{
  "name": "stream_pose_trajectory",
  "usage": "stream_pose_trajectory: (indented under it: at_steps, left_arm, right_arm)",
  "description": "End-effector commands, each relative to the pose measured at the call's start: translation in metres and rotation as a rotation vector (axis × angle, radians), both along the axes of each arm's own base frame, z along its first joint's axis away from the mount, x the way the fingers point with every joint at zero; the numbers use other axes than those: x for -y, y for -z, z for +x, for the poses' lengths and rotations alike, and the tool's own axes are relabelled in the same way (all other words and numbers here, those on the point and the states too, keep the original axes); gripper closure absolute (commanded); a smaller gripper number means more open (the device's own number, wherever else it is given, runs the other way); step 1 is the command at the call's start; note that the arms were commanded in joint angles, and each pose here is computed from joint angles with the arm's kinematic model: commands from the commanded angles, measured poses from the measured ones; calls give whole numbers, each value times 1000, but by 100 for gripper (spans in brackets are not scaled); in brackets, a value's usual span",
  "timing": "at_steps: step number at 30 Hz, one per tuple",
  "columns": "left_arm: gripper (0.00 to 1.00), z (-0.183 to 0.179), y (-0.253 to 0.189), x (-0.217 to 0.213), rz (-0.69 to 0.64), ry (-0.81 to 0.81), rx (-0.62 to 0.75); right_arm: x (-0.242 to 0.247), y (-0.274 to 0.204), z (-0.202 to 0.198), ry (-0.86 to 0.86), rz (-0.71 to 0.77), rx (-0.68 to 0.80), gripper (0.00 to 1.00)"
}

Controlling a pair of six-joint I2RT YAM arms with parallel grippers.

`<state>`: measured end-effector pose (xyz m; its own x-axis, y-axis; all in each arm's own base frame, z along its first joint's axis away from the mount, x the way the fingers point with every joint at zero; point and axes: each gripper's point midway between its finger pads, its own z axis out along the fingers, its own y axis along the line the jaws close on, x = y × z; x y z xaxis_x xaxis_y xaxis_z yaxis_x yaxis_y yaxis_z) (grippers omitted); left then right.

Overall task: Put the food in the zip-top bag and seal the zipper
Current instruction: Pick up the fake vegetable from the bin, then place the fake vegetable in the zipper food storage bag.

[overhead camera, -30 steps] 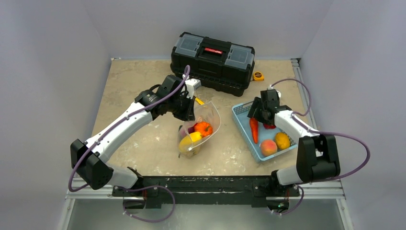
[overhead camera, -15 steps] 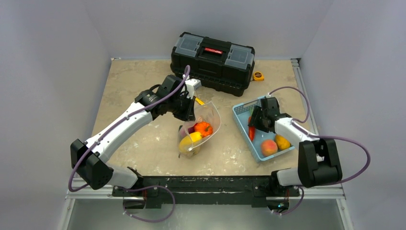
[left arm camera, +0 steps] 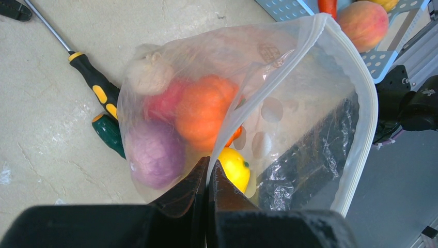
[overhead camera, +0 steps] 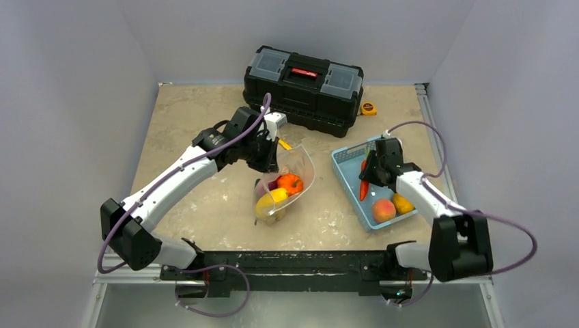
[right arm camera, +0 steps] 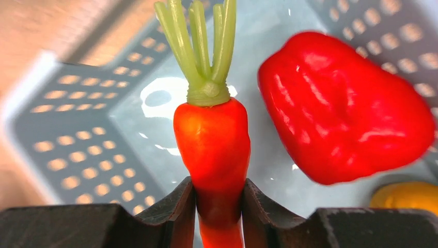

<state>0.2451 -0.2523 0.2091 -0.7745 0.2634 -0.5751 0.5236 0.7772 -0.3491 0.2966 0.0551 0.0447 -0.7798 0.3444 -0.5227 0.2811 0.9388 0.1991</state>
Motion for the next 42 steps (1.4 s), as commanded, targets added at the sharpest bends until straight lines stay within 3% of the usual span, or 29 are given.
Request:
stream_pose_trajectory:
  at_steps: [1,6,14,19,22,27,35,39,42]
  left_arm:
    - [100,4,-18,5,-40,8,31]
    - [100,4,-17,5,-38,6,29]
    - [100,4,-19,5,-41,5,32]
    - [100,3,-21,4,-43,4,39]
    - [100,3,-22,3,-42,2,44]
    - [100,3,-24,2,-42,-2,51]
    - [100,2,-27,2,-49,2,56]
    - [100,2,-26,1,-49,1,58]
    - [100,2,-26,1,-48,2,56]
  right_arm:
    - [-3,-83,16,-8,33,232,86]
    - [-38,-141,2,-102,249,375,88]
    - [-153,-222,-59,-473,944,414,90]
    - [-206,-265,-93,-591,940,410,92]
    - [-235,-282,-116,-640,1010,389,93]
    - [-267,-284,-147,-700,1005,316,93]
    - [-283,-252,-158,-599,1030,172,92]
    - [-276,-239,-147,-496,988,158,92]
    - [-270,-234,-144,-367,1038,102,91]
